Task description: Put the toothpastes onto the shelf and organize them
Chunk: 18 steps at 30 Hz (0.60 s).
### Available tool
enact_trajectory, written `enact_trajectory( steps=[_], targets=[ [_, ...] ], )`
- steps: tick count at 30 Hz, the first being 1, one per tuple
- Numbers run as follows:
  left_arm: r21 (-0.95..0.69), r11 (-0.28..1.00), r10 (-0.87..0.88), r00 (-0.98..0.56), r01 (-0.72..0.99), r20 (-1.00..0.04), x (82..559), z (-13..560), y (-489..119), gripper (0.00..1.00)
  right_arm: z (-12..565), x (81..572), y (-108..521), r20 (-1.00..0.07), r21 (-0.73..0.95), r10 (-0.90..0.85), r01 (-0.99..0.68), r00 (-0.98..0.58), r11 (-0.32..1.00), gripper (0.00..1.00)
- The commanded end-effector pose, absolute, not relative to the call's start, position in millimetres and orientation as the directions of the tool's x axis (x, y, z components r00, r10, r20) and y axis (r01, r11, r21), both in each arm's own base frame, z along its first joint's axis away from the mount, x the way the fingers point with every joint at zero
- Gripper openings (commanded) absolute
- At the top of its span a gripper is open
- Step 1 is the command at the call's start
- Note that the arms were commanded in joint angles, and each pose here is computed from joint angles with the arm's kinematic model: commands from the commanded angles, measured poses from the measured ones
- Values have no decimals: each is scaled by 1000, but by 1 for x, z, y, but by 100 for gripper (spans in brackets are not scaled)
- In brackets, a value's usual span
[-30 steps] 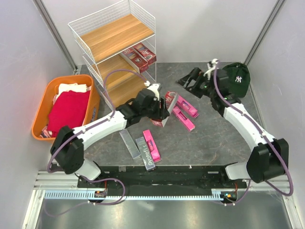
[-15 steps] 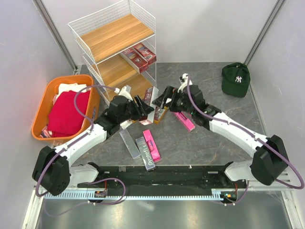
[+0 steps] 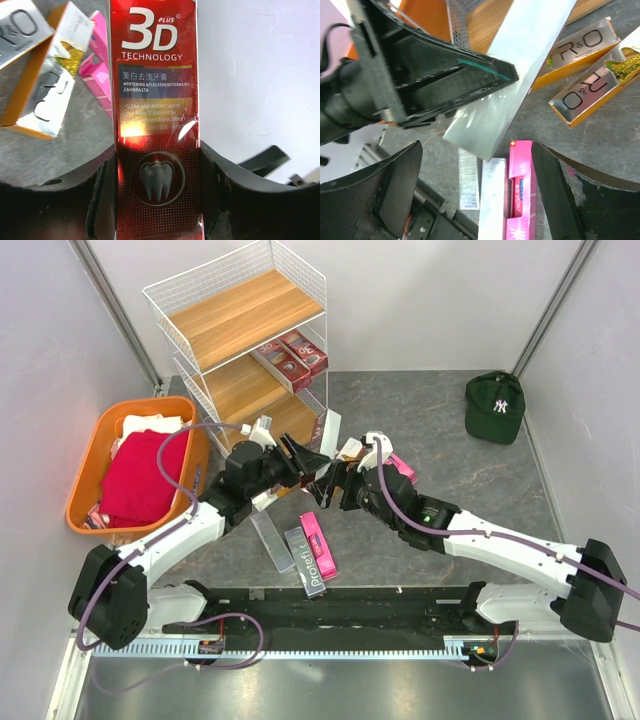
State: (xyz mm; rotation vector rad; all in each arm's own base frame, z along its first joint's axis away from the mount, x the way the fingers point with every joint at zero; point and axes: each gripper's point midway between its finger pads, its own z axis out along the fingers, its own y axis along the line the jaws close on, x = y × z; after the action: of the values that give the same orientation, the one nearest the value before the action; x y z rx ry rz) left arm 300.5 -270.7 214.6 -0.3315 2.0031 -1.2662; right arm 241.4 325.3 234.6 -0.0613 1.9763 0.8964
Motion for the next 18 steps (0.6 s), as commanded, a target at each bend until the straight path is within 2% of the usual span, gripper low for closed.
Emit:
enact_trajectory(
  steps=[1, 8, 14, 18],
  targets=[
    [-902, 363, -593, -688, 236, -418, 303, 251, -281, 42, 219, 256, 327, -796, 515, 299, -332, -526, 790, 98],
    [-906, 345, -593, -690, 247, -414, 298, 256, -280, 42, 225, 274, 322, -806, 525, 372, -265, -460, 809, 95],
    [-912, 333, -594, -698, 240, -400, 297, 256, -281, 41, 238, 278, 324, -793, 572, 437, -273, -425, 773, 91],
    [-918, 319, -597, -702, 236, -388, 297, 256, -283, 41, 243, 279, 328, -789, 589, 460, -290, -408, 754, 82]
  ],
)
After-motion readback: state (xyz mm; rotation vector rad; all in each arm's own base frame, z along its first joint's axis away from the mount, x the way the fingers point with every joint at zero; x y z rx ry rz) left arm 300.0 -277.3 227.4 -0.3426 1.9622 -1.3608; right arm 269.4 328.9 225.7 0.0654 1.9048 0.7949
